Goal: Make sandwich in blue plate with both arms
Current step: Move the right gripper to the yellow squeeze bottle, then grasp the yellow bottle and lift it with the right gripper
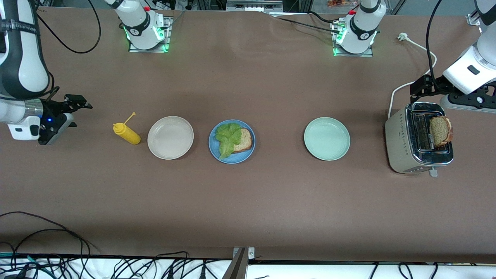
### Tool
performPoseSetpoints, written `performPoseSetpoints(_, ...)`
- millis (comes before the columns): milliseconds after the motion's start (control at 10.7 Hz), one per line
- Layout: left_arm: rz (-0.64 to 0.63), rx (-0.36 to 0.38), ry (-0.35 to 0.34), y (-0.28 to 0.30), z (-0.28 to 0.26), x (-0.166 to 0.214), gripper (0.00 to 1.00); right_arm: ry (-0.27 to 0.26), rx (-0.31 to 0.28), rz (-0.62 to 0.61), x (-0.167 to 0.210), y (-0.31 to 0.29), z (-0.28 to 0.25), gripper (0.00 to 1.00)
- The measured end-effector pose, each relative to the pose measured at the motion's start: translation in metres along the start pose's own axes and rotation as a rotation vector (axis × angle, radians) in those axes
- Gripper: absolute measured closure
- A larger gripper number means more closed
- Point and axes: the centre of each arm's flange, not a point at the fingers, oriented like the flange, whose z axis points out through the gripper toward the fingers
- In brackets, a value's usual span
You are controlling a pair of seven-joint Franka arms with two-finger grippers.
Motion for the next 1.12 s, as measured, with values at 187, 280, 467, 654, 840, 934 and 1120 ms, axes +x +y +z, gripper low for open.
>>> performPoseSetpoints(187,0.002,0.0,0.0,0.001,0.0,0.0,0.0,0.02,0.012,-0.104,-0.014,0.027,0.025,0.0)
performPoseSetpoints(280,0.003,0.0,0.0,0.002,0.0,0.0,0.0,0.08,0.052,-0.154,-0.02,0.039,0.04,0.0)
performPoseSetpoints(467,0.004,0.0,0.0,0.002,0.0,0.0,0.0,0.234,0.145,-0.272,-0.034,0.064,0.08,0.0)
performPoseSetpoints(654,0.004,0.0,0.0,0.002,0.0,0.001,0.0,0.388,0.198,-0.385,-0.043,0.085,0.123,0.0)
performPoseSetpoints(840,0.004,0.0,0.0,0.002,0.0,0.001,0.0,0.527,0.206,-0.498,-0.04,0.094,0.153,0.0)
performPoseSetpoints(934,0.004,0.0,0.001,0.002,0.0,0.001,0.0,0.576,0.219,-0.548,-0.036,0.092,0.163,0.0)
performPoseSetpoints(1120,0.004,0.0,0.001,0.002,0.0,0.001,0.0,0.68,0.273,-0.629,-0.026,0.083,0.177,0.0)
